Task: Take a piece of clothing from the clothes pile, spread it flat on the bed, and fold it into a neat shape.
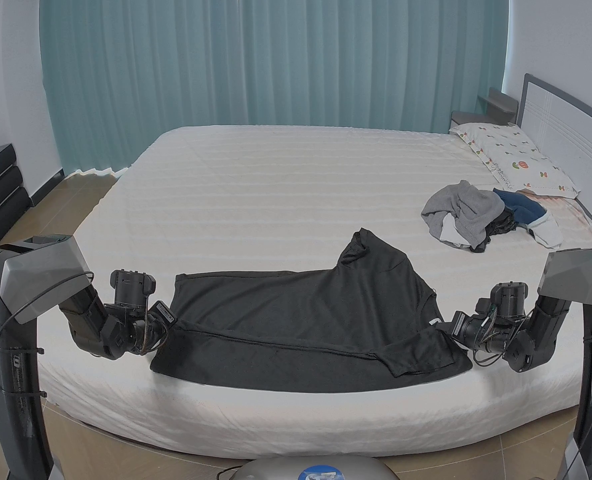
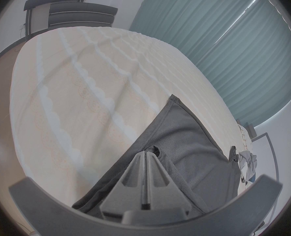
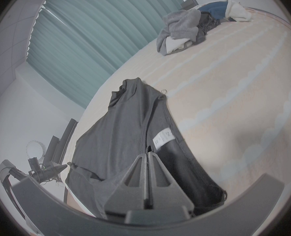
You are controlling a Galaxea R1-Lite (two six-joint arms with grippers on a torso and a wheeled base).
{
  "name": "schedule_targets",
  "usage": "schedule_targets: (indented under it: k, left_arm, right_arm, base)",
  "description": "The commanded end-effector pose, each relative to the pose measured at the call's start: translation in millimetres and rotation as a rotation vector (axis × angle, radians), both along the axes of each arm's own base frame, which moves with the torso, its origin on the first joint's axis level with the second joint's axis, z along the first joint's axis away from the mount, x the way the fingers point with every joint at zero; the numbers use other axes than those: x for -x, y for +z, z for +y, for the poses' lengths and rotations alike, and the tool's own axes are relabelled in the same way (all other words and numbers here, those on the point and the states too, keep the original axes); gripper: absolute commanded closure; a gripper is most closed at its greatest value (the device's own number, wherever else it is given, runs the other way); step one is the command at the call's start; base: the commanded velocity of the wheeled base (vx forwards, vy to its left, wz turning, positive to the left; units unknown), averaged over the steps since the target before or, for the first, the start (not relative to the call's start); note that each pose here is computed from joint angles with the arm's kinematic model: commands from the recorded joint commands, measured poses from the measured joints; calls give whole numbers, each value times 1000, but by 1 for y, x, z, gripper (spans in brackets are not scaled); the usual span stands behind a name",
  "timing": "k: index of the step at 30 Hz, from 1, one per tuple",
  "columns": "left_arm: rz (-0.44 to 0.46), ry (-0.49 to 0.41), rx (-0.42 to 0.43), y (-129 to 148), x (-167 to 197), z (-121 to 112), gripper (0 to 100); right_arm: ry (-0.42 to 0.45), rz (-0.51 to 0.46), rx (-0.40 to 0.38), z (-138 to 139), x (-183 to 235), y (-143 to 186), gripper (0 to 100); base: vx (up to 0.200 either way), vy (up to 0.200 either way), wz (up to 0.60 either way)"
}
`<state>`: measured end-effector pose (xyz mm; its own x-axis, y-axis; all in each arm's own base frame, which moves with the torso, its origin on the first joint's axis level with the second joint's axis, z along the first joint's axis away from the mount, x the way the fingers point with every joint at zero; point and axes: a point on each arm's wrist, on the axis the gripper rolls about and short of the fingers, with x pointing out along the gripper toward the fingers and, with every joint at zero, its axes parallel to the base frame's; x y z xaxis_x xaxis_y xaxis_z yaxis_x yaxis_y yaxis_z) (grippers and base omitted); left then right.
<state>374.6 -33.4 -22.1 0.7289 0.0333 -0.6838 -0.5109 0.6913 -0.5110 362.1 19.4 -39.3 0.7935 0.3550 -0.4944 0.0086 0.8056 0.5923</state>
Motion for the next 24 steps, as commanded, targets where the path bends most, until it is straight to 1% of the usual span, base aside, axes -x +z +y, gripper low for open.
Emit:
schedule_targets:
  k: [1,10,17,24]
  left_arm:
    - [1,2,0,-1,0,1,100]
    - [7,18,-10,-1,1,3,100]
    - [9,54,-21,-2,1,13,100]
    - [12,59,-19,-1,4,14,100]
  right_arm:
    - [-7,-40,-5,-1,-4,11,100]
    - [-14,-68,-10,-1,-8,18,100]
    - [-33,-50,-36,-1,-8,15,100]
    - [-33,-48,-40,-1,-8,14,100]
  base:
    - [0,0,0]
    - [0,0,0]
    - [0,0,0]
    - [0,0,0]
